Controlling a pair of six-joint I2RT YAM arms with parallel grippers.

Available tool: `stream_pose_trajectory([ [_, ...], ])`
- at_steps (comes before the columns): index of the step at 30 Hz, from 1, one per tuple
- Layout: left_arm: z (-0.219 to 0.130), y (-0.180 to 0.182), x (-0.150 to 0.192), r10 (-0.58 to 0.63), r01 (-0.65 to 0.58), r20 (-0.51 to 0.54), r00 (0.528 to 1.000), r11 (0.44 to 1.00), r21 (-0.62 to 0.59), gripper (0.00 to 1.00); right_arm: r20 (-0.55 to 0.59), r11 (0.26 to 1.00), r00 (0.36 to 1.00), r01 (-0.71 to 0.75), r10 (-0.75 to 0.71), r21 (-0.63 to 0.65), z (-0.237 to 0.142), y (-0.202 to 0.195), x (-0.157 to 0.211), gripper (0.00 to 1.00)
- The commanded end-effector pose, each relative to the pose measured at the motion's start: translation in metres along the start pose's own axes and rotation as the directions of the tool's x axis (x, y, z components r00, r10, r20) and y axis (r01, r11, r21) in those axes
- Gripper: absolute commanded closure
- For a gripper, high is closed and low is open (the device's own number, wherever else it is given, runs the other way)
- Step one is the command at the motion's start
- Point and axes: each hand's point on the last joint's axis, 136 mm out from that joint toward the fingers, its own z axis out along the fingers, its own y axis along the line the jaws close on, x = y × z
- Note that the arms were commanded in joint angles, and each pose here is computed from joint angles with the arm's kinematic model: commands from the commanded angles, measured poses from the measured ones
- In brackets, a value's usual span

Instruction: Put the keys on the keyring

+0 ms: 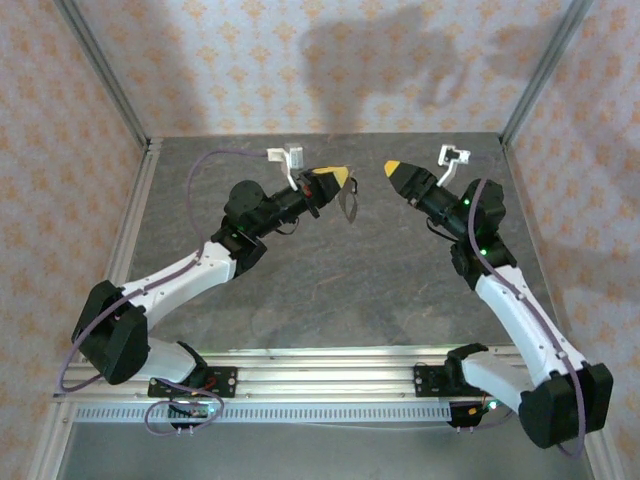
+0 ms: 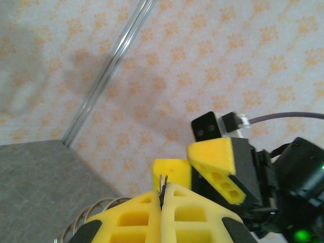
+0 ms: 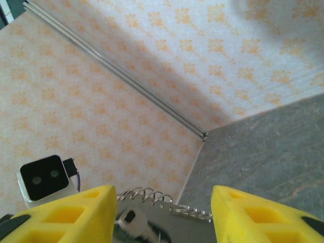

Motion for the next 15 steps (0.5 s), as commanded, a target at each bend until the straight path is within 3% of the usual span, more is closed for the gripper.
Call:
stream_pose_trajectory([
  [1, -0.004, -0.018, -0.023, -0.05, 0.041, 0.088, 0.995, 0.994, 0.104, 1.0, 0.063, 0.982, 0.998, 0.033, -0.022, -0.185, 0.006, 0.046, -0.023, 0.46],
  [15, 0.002, -0.007, -0.042, -0.236, 0.208, 0.144, 0.961, 0.96, 0.187, 1.0, 0.007, 0.954, 0.998, 0.057, -0.057, -0.293, 0.033, 0.075, -0.003, 0.44],
])
